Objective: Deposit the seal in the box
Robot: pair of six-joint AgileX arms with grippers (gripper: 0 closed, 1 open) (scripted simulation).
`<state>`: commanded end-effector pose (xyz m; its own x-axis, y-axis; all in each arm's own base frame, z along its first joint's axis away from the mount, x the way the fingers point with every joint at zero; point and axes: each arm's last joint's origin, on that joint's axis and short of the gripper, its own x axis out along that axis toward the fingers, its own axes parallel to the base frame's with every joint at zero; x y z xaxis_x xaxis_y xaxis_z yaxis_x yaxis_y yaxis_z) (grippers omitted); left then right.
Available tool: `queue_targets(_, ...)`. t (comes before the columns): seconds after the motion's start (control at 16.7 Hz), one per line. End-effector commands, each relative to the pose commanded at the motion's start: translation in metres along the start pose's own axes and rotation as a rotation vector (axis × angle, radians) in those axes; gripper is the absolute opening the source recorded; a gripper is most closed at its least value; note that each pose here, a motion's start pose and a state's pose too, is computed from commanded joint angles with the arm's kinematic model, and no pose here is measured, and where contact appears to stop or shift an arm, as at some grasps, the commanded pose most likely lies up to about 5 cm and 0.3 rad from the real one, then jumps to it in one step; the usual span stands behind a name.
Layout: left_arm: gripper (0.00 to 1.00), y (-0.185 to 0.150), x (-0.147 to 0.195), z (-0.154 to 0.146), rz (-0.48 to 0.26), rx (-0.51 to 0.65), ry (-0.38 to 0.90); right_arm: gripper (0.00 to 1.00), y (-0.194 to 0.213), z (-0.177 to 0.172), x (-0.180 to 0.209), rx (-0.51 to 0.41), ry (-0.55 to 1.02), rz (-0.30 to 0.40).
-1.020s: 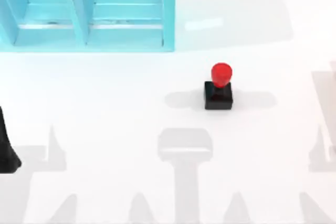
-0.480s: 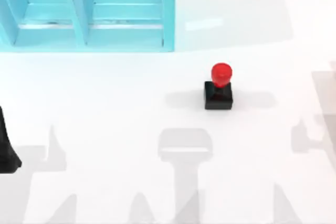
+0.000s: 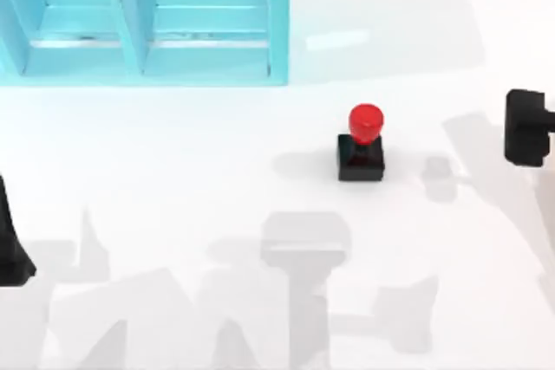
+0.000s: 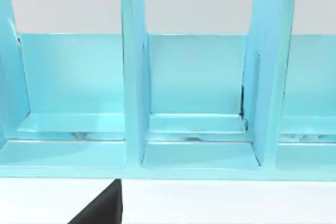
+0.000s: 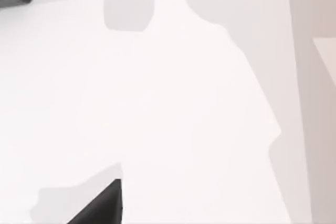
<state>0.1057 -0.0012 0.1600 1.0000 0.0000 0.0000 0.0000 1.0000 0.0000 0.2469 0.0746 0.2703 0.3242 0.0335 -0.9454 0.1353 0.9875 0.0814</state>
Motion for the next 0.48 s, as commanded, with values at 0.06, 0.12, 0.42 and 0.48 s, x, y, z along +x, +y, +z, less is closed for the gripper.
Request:
queue_targets(0.06, 1.0, 0.0, 0.0, 0.0, 0.0, 0.0, 0.0, 1.0, 0.014, 0.014, 0.008, -0.01, 0.078, -0.04)
queue_targets(0.12, 1.0, 0.0, 0.0, 0.0, 0.0, 0.0, 0.0, 1.0, 0.028, 0.028, 0.018, -0.021, 0.147, -0.078)
queue_targets(0.42, 1.0, 0.0, 0.0, 0.0, 0.0, 0.0, 0.0, 1.0, 0.101, 0.081, 0.064, -0.086, 0.32, -0.179)
queue_targets(0.48, 1.0, 0.0, 0.0, 0.0, 0.0, 0.0, 0.0, 1.0, 0.115, 0.088, 0.071, -0.097, 0.324, -0.178)
